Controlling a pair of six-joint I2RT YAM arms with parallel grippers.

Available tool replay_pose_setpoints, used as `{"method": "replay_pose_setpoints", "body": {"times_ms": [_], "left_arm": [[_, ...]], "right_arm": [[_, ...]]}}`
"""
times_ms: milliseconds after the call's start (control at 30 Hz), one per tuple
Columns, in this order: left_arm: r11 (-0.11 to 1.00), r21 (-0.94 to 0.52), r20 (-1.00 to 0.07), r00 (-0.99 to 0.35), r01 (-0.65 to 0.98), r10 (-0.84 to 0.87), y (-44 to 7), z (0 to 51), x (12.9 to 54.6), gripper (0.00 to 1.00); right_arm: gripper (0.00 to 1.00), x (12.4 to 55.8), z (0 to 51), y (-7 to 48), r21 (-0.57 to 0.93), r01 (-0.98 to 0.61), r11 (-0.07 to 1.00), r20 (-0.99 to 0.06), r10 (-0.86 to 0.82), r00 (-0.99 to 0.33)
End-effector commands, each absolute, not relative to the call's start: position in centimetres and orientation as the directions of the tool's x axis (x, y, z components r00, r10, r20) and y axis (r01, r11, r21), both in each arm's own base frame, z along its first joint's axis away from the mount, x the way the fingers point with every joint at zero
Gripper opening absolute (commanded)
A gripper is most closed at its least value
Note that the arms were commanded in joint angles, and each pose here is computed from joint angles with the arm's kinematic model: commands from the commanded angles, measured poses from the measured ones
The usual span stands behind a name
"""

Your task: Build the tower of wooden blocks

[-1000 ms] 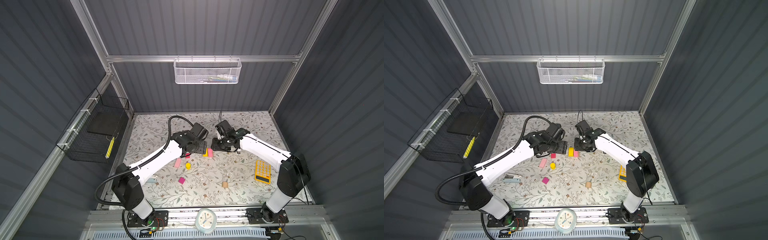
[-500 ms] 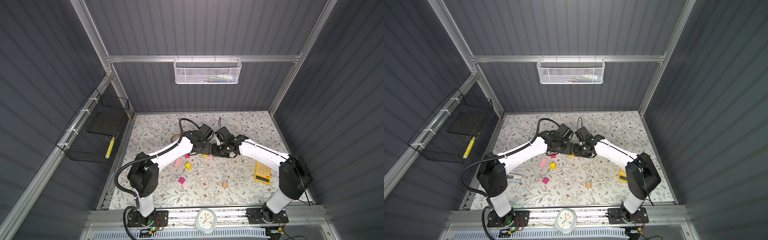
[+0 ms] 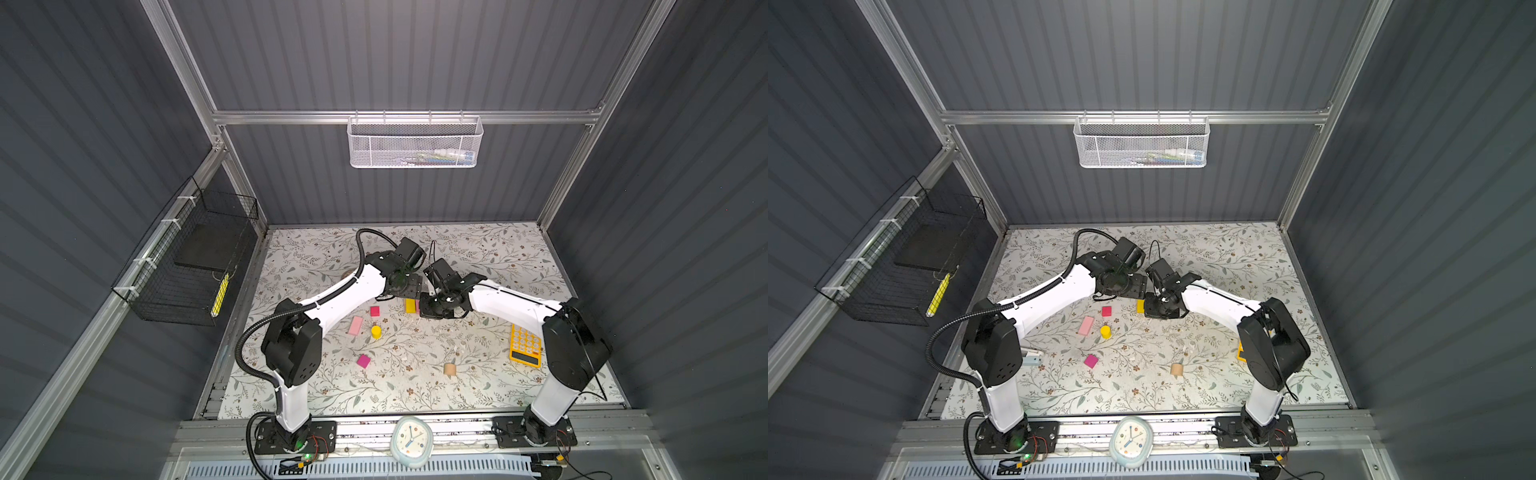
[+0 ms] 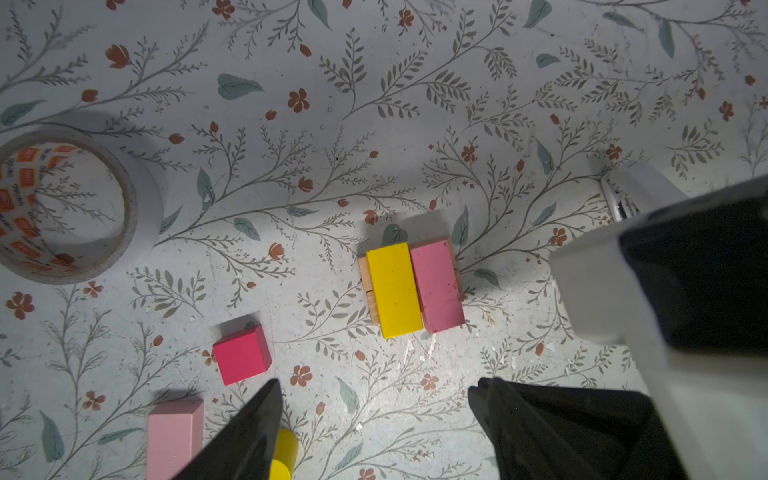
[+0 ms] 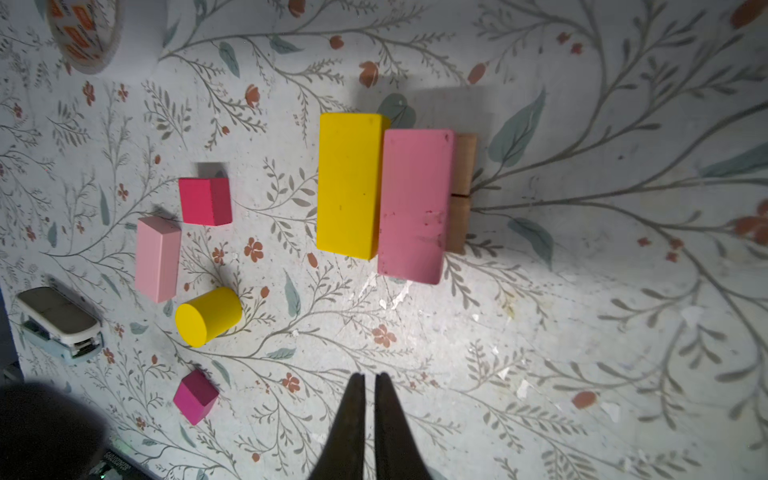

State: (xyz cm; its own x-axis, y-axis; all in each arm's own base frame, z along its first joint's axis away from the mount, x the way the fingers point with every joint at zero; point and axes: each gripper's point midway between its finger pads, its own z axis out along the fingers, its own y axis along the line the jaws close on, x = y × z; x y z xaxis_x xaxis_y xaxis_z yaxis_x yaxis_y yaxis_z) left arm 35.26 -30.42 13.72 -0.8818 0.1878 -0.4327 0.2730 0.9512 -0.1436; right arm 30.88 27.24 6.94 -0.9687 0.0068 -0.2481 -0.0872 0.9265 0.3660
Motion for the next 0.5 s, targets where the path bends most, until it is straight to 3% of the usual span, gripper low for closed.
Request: {"method": "replay_pose_setpoints", "body": {"times_ms": [0, 467], "left_arm": [[0.946, -0.191, -0.399, -0.901, 0.263, 0.170, -30.8, 12.3, 35.0, 0.77], [0.941, -0.211, -0.381, -0.909, 0.264, 0.170, -31.2, 11.5, 34.9, 0.76]], "right_arm": [[0.07, 30.6, 5.8, 27.2, 0.362, -0.072, 0.929, -0.230, 0.014, -0.973], [0.00, 31.1, 3.9, 26.5, 0.318, -0.035, 0.947, -0.212, 0.035, -0.977]]}}
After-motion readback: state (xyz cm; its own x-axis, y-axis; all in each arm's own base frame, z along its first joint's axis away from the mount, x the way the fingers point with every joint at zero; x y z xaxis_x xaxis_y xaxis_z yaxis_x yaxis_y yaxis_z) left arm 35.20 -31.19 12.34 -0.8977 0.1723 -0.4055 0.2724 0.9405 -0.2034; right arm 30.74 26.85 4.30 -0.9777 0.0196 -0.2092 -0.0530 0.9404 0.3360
